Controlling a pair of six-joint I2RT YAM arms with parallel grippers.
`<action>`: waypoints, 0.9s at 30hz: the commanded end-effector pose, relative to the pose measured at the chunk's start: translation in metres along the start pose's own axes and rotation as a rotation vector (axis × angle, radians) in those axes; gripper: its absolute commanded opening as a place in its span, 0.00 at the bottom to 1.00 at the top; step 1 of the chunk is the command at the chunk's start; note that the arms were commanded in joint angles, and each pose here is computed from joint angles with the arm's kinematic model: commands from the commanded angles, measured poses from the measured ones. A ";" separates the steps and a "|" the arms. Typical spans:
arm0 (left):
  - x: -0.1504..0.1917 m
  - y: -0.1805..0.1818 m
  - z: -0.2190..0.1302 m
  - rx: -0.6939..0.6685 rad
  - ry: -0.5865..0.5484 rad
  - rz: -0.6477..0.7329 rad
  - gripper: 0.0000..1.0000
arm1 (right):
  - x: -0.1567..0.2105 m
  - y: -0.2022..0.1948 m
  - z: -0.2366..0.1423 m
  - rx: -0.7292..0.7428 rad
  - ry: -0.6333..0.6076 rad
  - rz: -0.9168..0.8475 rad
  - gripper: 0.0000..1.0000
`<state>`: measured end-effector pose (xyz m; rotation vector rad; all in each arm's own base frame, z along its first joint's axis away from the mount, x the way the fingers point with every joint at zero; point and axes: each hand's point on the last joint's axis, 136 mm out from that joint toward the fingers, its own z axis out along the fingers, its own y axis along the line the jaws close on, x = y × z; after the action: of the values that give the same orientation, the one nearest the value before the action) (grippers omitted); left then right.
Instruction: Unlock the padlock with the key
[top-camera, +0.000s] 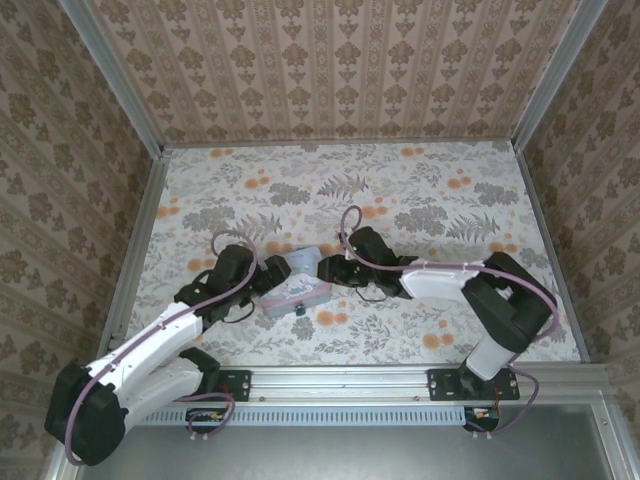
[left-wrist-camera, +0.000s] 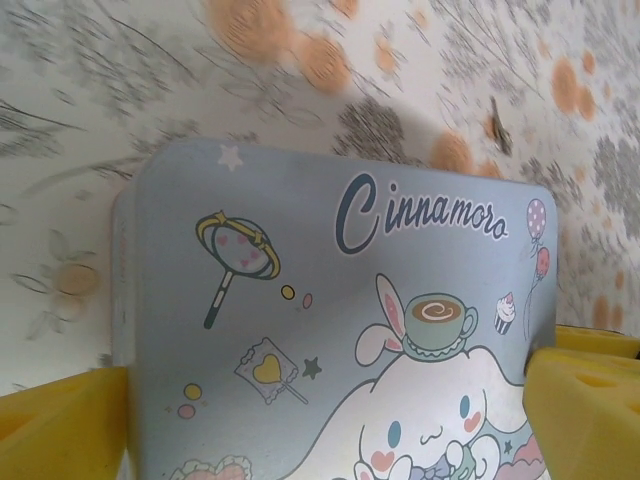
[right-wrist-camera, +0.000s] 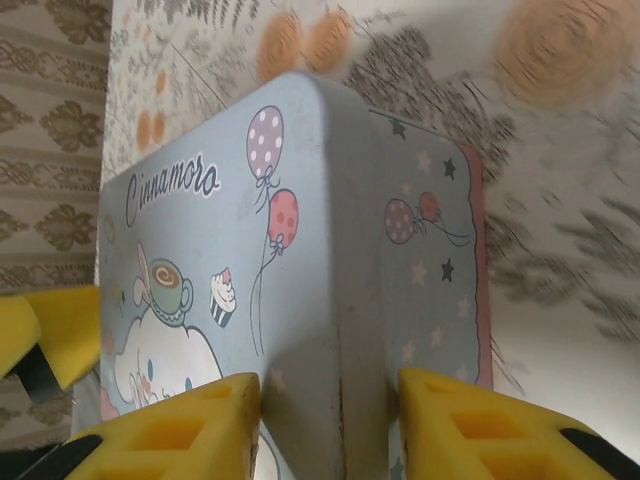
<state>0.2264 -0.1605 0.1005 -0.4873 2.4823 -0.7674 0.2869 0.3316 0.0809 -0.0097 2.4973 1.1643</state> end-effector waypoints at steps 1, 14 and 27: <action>-0.006 -0.011 -0.003 0.074 0.017 0.005 1.00 | -0.009 0.057 0.016 -0.173 0.028 -0.037 0.41; -0.074 -0.026 0.027 0.087 -0.032 0.061 1.00 | -0.062 0.071 0.057 -0.169 0.006 -0.017 0.43; -0.104 -0.031 0.062 0.073 -0.017 0.103 1.00 | -0.119 0.028 -0.002 -0.091 -0.137 0.002 0.69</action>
<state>0.3327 -0.1492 0.0840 -0.4376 2.5170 -0.7163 0.3956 0.3415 0.1080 0.1083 2.3852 1.1950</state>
